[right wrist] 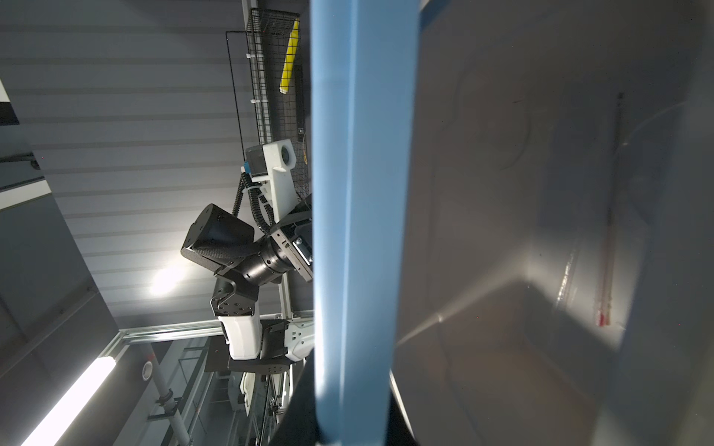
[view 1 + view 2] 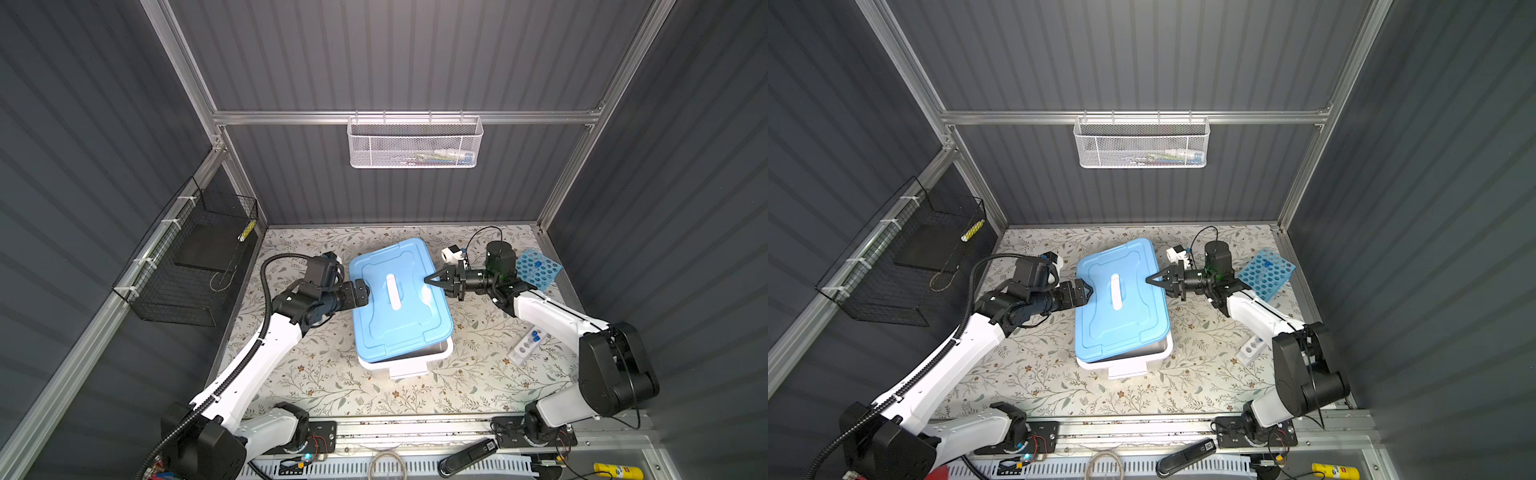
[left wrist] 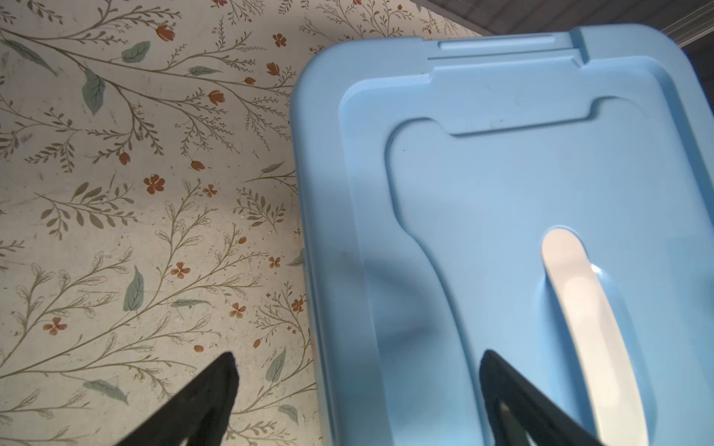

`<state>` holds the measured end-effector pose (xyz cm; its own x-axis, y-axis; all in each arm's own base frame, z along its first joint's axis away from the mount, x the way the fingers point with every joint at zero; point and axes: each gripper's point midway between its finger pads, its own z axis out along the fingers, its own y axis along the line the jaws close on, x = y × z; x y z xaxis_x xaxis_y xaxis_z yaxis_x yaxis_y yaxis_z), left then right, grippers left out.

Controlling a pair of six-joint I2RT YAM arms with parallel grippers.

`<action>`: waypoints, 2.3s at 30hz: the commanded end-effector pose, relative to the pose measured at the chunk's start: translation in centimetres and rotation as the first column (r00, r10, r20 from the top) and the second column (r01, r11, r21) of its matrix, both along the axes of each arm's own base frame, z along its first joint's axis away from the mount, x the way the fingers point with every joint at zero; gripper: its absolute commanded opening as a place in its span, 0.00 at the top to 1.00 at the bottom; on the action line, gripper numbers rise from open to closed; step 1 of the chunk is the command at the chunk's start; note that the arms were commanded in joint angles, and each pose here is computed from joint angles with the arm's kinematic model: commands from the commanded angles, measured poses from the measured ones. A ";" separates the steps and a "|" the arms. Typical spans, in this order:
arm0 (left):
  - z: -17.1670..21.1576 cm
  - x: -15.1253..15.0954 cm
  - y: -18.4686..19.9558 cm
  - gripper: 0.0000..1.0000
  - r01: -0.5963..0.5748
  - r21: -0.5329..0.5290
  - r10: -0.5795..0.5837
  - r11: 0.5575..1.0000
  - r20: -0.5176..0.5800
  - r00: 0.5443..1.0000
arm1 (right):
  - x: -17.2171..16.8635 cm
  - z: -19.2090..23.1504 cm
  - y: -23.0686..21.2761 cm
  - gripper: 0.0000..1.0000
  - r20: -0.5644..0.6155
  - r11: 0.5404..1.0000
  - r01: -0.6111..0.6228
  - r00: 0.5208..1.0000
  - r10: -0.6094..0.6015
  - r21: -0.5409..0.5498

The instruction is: Organize the chemistry lab equipment

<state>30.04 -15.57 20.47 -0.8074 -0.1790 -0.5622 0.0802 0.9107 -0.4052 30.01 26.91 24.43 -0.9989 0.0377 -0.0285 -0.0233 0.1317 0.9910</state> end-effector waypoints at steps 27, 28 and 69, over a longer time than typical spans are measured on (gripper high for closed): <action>-1.9 1.1 -1.4 0.09 0.049 -0.011 -0.049 0.999 -0.060 0.997 | -2.4 -4.5 -3.5 0.48 -0.028 0.916 0.016 0.999 -0.030 -0.402; -1.9 1.2 -1.4 0.09 0.049 -0.011 -0.049 0.999 -0.060 0.997 | -2.4 -4.4 -3.6 0.47 -0.023 0.912 0.022 0.999 -0.035 -0.410; -3.8 0.4 -1.9 0.18 0.068 0.078 -0.053 0.995 -0.179 0.982 | 5.1 -9.5 -9.4 0.52 -0.076 0.428 -0.017 0.990 -0.121 -0.904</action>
